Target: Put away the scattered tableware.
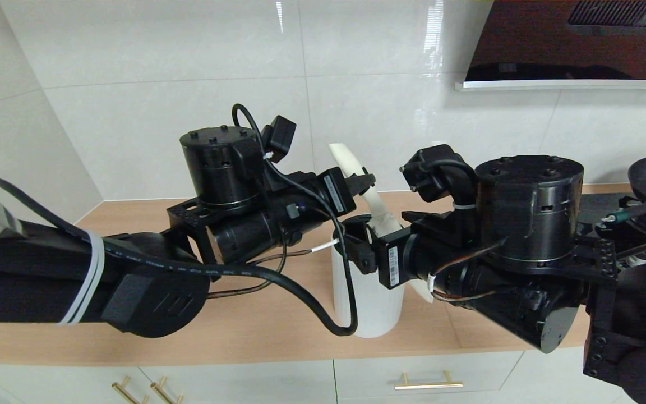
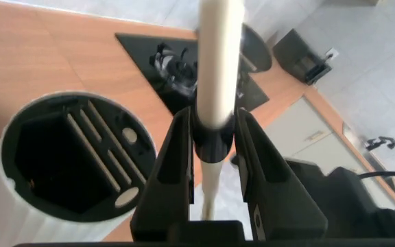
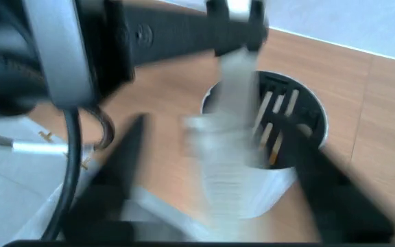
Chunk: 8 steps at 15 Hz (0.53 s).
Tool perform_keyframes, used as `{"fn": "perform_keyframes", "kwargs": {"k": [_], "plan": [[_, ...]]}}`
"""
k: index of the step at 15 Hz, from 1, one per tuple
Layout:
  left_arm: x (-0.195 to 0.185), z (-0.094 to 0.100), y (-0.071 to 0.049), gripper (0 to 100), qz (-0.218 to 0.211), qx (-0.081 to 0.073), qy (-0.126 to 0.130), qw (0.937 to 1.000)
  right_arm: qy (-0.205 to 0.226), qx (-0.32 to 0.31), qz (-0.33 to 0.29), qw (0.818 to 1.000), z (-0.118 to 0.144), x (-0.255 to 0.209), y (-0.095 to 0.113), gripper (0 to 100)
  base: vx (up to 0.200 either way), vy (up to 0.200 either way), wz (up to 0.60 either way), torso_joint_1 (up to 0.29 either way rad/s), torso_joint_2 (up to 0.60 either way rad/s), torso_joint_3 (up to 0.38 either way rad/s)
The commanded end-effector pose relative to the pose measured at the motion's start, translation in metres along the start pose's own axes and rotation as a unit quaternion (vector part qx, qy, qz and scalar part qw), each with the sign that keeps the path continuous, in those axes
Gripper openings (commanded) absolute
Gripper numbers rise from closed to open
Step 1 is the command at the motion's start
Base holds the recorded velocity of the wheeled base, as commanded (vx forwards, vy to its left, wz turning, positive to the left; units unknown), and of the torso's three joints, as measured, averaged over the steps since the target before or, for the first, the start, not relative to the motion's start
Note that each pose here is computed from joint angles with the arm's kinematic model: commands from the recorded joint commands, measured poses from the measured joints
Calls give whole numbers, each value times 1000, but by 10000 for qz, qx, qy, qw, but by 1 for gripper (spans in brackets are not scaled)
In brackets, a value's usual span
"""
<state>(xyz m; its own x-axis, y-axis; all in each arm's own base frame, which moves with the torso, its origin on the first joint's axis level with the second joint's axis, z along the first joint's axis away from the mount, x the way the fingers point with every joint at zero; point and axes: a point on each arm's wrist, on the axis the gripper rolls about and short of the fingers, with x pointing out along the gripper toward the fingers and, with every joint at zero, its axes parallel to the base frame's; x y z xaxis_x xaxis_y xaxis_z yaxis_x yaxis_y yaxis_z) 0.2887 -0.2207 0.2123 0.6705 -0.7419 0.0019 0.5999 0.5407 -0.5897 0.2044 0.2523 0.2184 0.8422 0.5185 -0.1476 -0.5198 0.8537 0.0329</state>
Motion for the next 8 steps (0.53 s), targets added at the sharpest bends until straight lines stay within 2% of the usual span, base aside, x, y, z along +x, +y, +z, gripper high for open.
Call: {"fn": "perform_keyframes", "kwargs": {"k": [1, 4, 6, 8], "plan": [[-6, 8, -7, 0, -55, 25, -153, 9999, -108, 17, 14, 9999, 1, -5, -2, 100, 0, 0, 0, 0, 0, 0], [-17, 23, -15, 0, -38, 90, -455, 9989, -311, -171, -84, 9993, 11, -26, -16, 100, 0, 0, 0, 0, 0, 0], [-28, 39, -15, 0, 82, 396, -758, 9963, -401, -524, -347, 9972, 15, -45, -40, 100, 0, 0, 0, 0, 0, 0], [-39, 54, -14, 0, 261, 770, -1066, 9910, -546, -460, -643, 9954, 24, -50, -59, 100, 0, 0, 0, 0, 0, 0]]}}
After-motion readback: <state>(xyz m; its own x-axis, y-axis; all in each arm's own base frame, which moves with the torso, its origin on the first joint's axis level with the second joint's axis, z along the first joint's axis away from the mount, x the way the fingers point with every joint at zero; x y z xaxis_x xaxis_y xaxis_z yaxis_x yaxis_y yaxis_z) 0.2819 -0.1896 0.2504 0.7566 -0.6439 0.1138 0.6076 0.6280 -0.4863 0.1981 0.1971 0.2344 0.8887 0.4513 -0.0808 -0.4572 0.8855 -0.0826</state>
